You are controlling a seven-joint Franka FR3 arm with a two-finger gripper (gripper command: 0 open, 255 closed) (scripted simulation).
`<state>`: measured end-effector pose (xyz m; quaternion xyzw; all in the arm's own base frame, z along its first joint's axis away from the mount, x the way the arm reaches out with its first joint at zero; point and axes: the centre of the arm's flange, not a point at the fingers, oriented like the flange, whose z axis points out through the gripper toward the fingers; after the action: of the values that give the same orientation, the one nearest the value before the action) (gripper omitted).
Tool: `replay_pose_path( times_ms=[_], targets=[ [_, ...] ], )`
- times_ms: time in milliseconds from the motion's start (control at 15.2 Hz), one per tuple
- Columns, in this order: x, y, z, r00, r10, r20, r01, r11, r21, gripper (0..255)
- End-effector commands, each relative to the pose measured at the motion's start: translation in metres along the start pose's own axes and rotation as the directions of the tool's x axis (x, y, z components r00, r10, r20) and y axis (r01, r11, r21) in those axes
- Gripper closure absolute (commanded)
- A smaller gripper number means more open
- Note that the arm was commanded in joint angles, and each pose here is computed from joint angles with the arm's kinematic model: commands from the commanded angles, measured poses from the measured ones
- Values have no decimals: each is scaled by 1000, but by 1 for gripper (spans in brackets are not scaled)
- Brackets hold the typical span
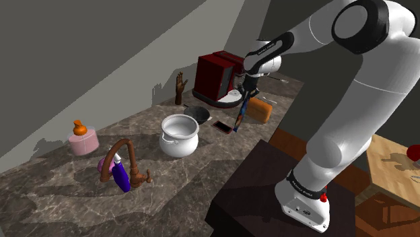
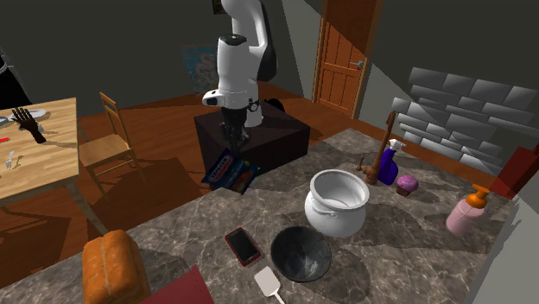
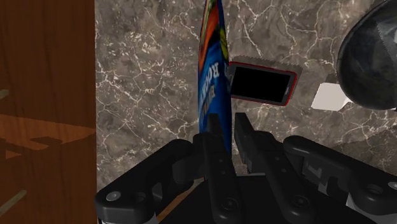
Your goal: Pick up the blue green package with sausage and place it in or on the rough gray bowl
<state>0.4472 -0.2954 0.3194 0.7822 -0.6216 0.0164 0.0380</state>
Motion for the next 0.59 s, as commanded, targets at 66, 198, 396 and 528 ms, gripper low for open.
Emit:
replay_pose_path(
  times_ms=[66, 198, 396, 528],
  targets=[
    [1, 0, -16, 1000, 0, 0, 0, 1000, 0, 255],
    [2, 1, -27, 1000, 0, 0, 0, 1000, 0, 255],
    [3, 1, -39, 1000, 0, 0, 0, 1000, 0, 255],
    [-1, -23, -48, 1000, 0, 0, 0, 1000, 0, 255]
  ],
)
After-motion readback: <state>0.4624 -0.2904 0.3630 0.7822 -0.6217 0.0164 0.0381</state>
